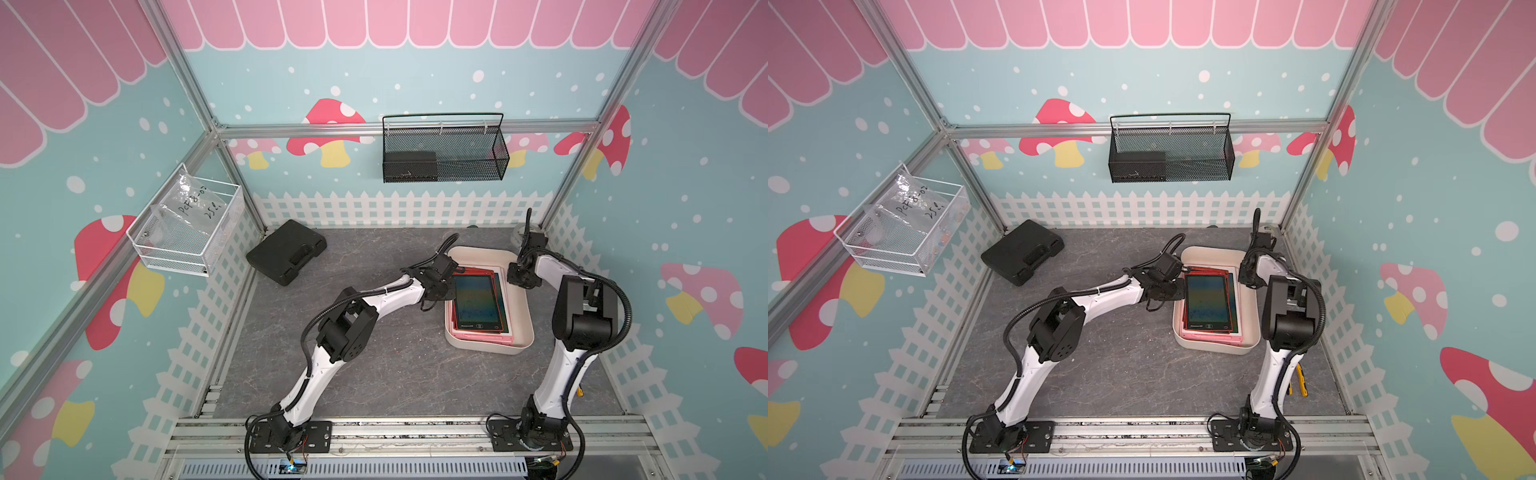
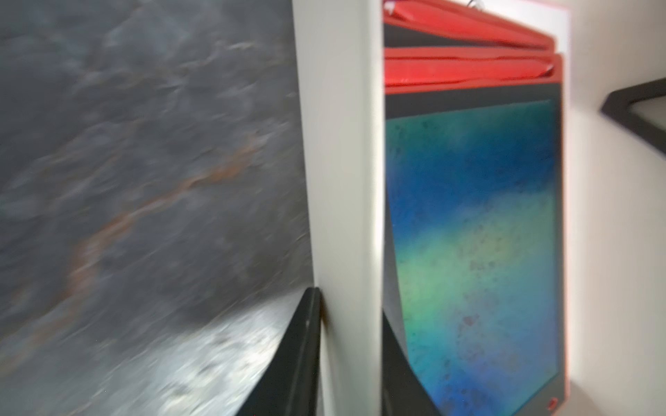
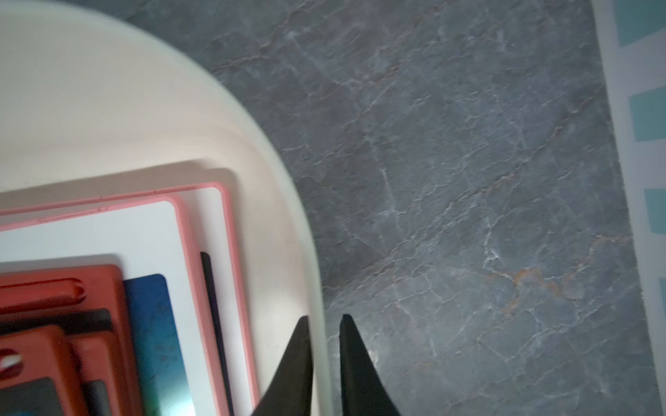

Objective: Take out the writing tablet from the storage box
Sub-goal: Move the storage box to the center of the board.

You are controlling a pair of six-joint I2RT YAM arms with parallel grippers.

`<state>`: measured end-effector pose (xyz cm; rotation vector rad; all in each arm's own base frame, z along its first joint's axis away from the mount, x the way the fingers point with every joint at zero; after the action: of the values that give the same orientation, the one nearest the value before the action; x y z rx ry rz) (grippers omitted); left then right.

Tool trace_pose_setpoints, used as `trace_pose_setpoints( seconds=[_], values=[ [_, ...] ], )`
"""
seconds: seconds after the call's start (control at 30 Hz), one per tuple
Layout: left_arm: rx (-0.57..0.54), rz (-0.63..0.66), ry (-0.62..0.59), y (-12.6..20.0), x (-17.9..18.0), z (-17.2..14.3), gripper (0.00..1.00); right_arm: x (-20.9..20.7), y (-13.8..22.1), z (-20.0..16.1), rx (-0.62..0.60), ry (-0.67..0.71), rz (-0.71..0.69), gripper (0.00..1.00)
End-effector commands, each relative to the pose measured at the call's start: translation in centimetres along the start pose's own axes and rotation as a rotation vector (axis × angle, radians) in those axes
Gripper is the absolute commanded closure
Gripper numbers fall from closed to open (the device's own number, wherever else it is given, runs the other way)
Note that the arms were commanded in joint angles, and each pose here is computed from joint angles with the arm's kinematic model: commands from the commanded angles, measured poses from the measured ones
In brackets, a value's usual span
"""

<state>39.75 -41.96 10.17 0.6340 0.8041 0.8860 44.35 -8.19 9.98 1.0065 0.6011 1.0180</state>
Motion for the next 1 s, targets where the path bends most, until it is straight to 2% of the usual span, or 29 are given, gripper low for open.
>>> trace_pose_setpoints(
  seconds=[0.0, 0.13, 0.27, 0.33, 0.37, 0.47, 0.67, 0.8, 0.83, 0.97],
  values=[
    [-0.113, -0.193, -0.061, 0.8, -5.9, 2.0, 0.7, -0.2, -0.8, 0.3, 0.037, 0.012, 0.015, 0.83],
    [-0.146, -0.215, -0.086, 1.9, -6.8, 3.3, 0.61, -0.9, -0.1, 1.6, 0.006, -0.005, 0.007, 0.82],
    [-0.17, -0.208, -0.115, 3.6, -7.1, 4.1, 0.53, -0.5, 1.0, 2.3, -0.02, -0.008, 0.059, 0.71],
    [-0.18, -0.196, -0.125, 4.5, -6.7, 4.5, 0.5, -0.5, 1.5, 2.5, -0.035, -0.009, 0.066, 0.6],
    [-0.184, -0.196, -0.128, 5.0, -6.5, 4.7, 0.49, -0.5, 1.9, 2.8, -0.048, -0.008, 0.068, 0.52],
    [-0.185, -0.188, -0.136, 6.0, -5.7, 4.7, 0.47, -0.4, 3.1, 3.4, -0.082, -0.004, 0.08, 0.44],
    [-0.215, -0.175, -0.148, 8.8, -4.2, 4.5, 0.46, -0.6, 5.3, 4.8, -0.149, -0.014, 0.083, 0.36],
    [-0.159, -0.122, -0.156, 10.5, -2.8, 2.6, 0.46, -0.8, 5.8, 4.9, -0.161, -0.024, 0.091, 0.36],
    [-0.133, -0.11, -0.154, 10.5, -2.3, 1.6, 0.47, -0.8, 7.2, 5.1, -0.189, -0.03, 0.101, 0.36],
    [-0.05, -0.082, -0.137, 9.9, -0.3, -2.7, 0.55, -0.9, 8.9, 4.4, -0.217, -0.053, 0.133, 0.36]
  ],
)
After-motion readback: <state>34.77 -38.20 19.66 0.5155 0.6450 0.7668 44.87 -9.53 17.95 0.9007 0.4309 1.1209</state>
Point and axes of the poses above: each gripper's point midway between its finger pads, its own y axis back along the fingers, its own x axis along the line the jaws close on, z = x × y, the point moved 6 cm from there along y, back along the fingers, and after that the axes turned 12 degrees about -y, right-handed, at the moved point
